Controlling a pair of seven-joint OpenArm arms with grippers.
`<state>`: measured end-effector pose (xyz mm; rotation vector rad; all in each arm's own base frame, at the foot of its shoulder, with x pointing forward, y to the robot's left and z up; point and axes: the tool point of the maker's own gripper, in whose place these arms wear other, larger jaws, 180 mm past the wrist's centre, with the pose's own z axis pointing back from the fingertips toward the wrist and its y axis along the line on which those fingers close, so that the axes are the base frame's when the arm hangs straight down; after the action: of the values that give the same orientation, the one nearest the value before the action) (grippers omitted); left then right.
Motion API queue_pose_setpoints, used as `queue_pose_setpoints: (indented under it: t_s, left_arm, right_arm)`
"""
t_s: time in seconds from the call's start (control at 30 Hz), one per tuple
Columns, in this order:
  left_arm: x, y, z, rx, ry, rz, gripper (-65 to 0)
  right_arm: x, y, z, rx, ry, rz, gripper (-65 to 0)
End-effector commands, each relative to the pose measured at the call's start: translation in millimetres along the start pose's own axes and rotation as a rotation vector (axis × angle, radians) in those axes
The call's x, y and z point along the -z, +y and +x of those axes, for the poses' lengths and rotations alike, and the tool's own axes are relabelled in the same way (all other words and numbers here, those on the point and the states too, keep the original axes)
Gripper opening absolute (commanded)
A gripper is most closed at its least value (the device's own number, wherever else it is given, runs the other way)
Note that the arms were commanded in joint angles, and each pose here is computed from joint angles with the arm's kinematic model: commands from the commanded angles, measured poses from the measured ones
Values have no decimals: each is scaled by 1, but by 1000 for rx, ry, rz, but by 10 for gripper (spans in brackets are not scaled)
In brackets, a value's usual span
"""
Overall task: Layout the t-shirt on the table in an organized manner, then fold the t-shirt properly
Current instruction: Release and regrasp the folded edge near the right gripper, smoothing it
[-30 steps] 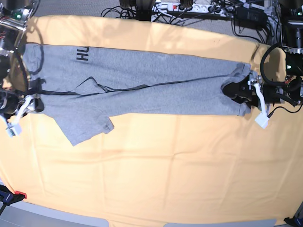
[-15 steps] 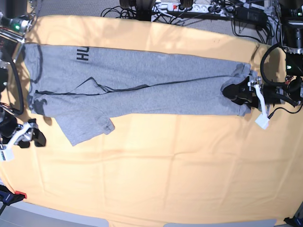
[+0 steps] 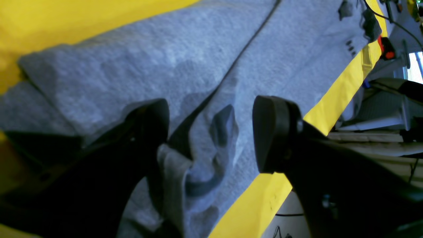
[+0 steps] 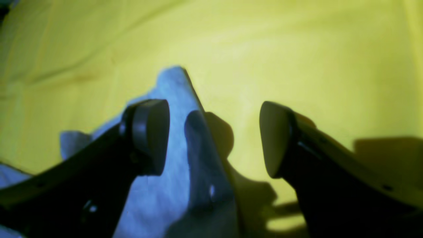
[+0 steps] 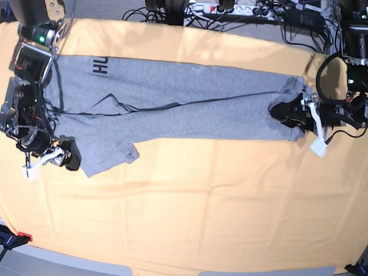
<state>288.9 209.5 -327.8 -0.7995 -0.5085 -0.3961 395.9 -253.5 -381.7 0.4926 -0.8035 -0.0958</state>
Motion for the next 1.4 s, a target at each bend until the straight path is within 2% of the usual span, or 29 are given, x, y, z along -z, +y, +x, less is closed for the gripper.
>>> queue_pose_setpoints:
  t_s: [0.0,0.23,0.3,0.37,0.47,0.5,0.7,0.83,0.9,1.0,1.1,1.37]
  left_arm:
    - [-11,-1,18,35,-46,6,-243]
    - [-11,-2,21,35,-62,6,-243]
    - [-11,-2,23,35,-74,6,-243]
    - [-11,-2,24,35,-76,6,-243]
    - [-11,-2,24,35,-80,5,-243]
    - [-11,-2,24,35,-80,5,-243]
    - [-11,-2,24,35,-81,5,-243]
    - [-11,-2,24,35,-81,5,-243]
    - [-11,-2,24,35,-81,5,-243]
    - [-11,-2,25,35,-85,5,-243]
    - [-12,-2,27,36,-97,5,-243]
    - [-12,-2,29,36,-107,5,-243]
  right_arm:
    - [1,4,5,-10,0,22,-208]
    - [19,50,-21,4,126,183,-211]
    - [21,56,-16,2,119,199,-244]
    - [21,58,-5,-10,97,201,-344]
    - [19,59,17,-34,69,201,-600]
    - [18,59,24,-43,64,199,-650]
    - [-3,77,63,-141,25,231,-650]
    - [-25,102,69,-238,20,286,-650]
    - [-37,114,60,-287,40,317,-650]
    - [-57,138,52,-327,-22,396,-650]
    - [-76,156,32,-379,-39,438,-650]
    - [-118,178,-42,-524,60,410,-650]
